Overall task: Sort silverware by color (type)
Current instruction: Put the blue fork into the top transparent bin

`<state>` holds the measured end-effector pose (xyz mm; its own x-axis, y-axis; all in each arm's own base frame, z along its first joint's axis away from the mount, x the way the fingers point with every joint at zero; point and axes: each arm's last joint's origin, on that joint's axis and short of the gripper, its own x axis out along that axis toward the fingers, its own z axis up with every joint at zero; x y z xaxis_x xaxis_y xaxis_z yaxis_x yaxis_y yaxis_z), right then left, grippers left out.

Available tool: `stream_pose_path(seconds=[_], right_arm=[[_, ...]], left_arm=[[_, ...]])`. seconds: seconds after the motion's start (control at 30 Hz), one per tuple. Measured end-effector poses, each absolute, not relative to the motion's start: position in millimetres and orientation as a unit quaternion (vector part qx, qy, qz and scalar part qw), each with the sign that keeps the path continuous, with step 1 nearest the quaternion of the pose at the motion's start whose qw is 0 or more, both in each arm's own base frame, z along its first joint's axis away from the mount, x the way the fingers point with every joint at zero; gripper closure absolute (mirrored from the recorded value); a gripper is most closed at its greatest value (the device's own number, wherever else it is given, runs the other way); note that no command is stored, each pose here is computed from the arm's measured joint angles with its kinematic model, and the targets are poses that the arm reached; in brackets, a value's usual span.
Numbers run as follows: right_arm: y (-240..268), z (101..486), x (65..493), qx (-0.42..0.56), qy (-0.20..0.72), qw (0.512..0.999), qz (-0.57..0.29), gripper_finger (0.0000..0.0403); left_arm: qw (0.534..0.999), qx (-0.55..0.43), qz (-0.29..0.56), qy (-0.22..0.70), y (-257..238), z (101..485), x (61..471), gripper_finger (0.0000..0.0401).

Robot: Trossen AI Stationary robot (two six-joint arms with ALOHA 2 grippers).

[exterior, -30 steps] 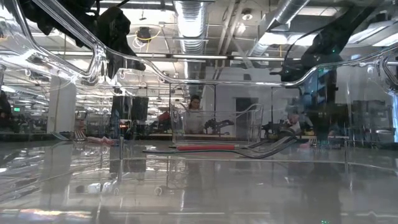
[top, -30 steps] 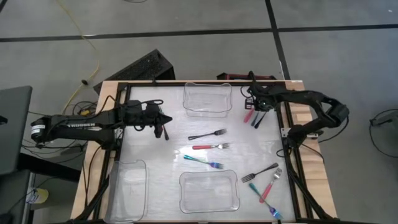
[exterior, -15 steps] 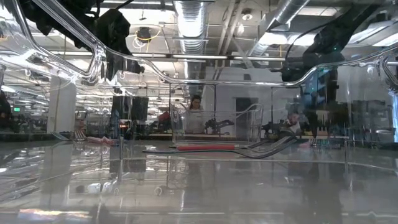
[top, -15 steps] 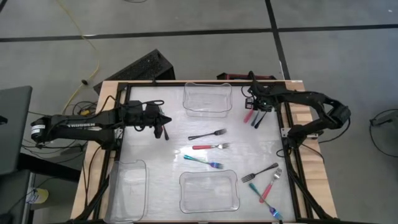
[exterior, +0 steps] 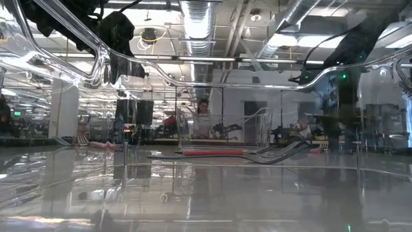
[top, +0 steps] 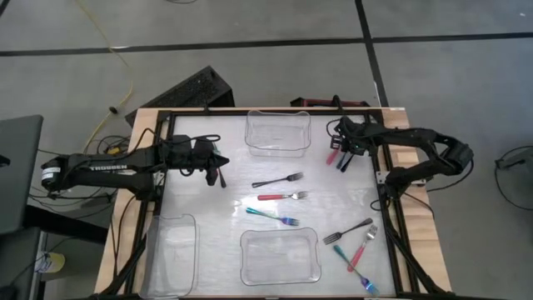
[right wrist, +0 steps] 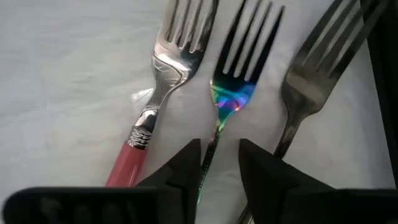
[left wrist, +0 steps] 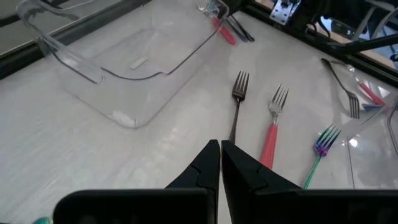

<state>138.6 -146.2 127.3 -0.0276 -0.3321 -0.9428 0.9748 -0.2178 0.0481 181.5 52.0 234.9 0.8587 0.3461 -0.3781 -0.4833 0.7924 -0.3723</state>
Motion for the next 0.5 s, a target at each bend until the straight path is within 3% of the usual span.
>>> stream_pose_path(seconds=[0.33, 0.5], right_arm=[[-137.6, 129.1, 151.2, 0.453, 0.326, 0.535, -0.634, 0.0383], [-140.6, 144.2, 156.8, 0.469, 0.309, 0.550, -0.618, 0.0385]], left_arm=[[0.932, -0.244, 0.225, 0.143, 52.1, 235.0, 181.5, 0.0401], [0.933, -0.248, 0.218, 0.145, 51.6, 234.9, 181.7, 0.0401]])
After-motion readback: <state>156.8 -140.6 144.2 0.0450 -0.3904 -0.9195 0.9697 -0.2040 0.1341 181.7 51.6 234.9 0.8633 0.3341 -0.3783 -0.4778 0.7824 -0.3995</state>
